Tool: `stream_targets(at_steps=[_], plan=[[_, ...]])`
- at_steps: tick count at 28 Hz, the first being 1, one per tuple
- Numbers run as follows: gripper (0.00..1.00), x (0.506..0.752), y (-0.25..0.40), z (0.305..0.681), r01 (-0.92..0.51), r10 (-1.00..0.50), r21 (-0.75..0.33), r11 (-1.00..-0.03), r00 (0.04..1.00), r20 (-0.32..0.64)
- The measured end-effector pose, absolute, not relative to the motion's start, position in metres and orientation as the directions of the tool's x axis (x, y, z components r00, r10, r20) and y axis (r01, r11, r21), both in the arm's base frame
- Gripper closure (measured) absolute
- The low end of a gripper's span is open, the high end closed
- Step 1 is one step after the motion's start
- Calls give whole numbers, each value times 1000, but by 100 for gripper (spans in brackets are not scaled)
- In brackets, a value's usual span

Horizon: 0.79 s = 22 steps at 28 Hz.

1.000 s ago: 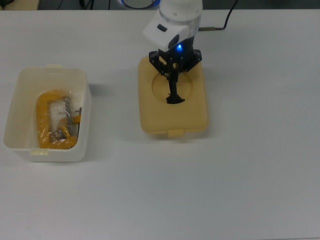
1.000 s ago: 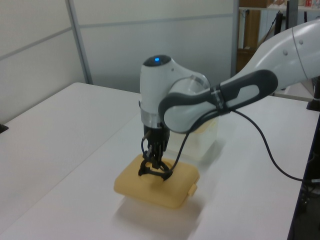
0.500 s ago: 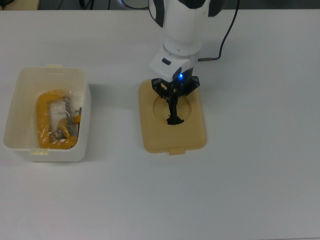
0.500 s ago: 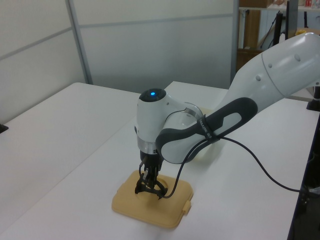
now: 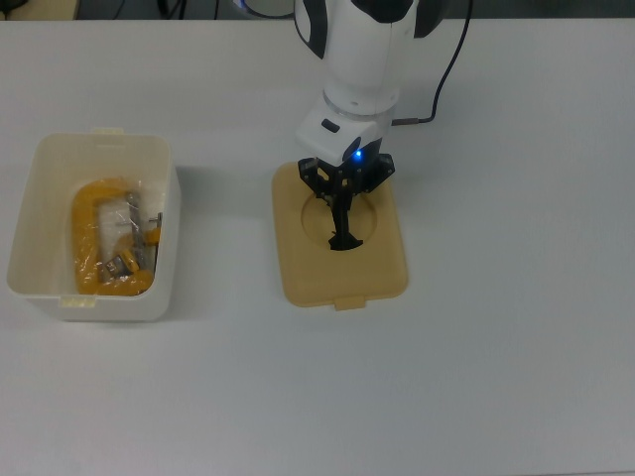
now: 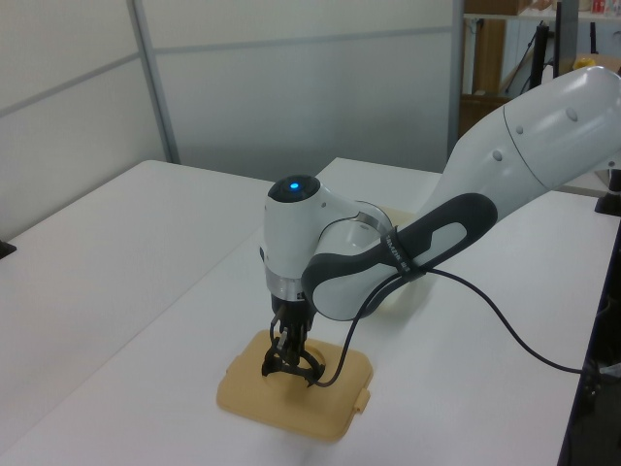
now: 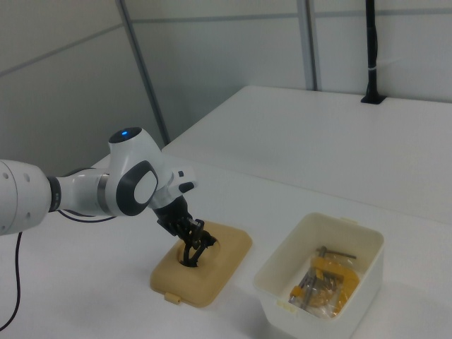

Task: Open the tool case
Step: 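Open the gripper, release the handle and raise the gripper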

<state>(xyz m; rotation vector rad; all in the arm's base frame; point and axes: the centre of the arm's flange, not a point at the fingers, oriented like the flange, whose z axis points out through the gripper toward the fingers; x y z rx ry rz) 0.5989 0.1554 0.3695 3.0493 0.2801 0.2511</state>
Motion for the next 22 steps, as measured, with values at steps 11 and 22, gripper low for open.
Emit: stream_targets(at_steps=[11, 22], plan=[[36, 607, 114, 437, 92, 105, 106, -990, 987, 123], [0, 609, 35, 543, -39, -27, 123, -992, 994, 103]])
